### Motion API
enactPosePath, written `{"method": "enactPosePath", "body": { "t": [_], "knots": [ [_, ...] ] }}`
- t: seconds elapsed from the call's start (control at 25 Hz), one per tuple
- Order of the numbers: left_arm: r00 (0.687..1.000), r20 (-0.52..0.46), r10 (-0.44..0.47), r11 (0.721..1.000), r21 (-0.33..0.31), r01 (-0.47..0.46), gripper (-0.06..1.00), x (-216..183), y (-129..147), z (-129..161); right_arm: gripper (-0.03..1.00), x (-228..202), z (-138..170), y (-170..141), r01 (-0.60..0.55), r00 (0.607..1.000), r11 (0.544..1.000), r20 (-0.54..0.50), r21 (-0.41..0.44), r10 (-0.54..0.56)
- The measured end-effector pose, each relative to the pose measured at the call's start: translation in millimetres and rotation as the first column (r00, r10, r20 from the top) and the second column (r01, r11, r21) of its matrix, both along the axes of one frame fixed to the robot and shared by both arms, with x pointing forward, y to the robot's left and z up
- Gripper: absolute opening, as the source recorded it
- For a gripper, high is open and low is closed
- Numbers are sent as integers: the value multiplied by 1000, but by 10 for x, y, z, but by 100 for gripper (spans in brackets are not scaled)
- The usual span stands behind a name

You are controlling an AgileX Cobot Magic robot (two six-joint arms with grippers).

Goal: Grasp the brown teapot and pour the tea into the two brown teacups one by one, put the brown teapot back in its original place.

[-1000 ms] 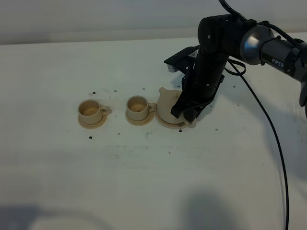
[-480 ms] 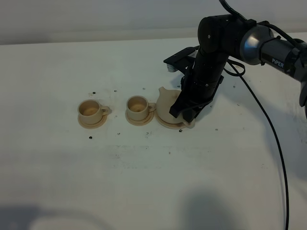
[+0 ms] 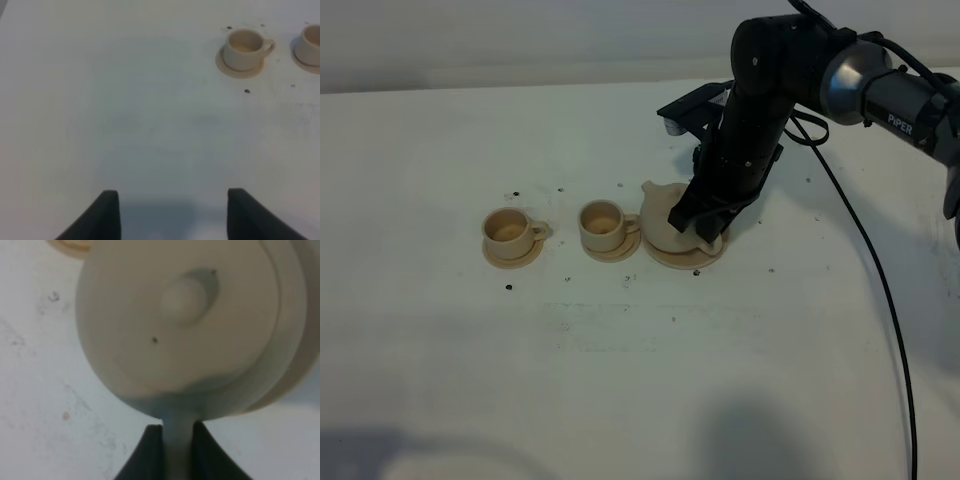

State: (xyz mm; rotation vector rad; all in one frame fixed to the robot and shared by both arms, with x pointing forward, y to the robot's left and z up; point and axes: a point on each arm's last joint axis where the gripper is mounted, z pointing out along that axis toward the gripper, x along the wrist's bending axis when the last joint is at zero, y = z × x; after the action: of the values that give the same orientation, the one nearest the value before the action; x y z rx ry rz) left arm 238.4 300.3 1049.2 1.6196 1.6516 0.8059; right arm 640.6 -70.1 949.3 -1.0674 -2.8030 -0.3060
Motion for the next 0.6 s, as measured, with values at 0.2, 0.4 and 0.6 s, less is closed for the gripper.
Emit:
{"method": "enactPosePath", "body": {
  "t": [0.2,0.4,0.6],
  "knots": [
    [1000,0,0,1000,0,0,47,0,0,0,13,16,40,-2,7,1000,1000,8,-7,-7],
    [1000,0,0,1000,0,0,47,0,0,0,13,25,37,-19,3,1000,1000,18,-26,-3],
    [1000,0,0,1000,0,0,47,0,0,0,13,30,33,-35,-2,1000,999,26,-44,3]
  ]
}}
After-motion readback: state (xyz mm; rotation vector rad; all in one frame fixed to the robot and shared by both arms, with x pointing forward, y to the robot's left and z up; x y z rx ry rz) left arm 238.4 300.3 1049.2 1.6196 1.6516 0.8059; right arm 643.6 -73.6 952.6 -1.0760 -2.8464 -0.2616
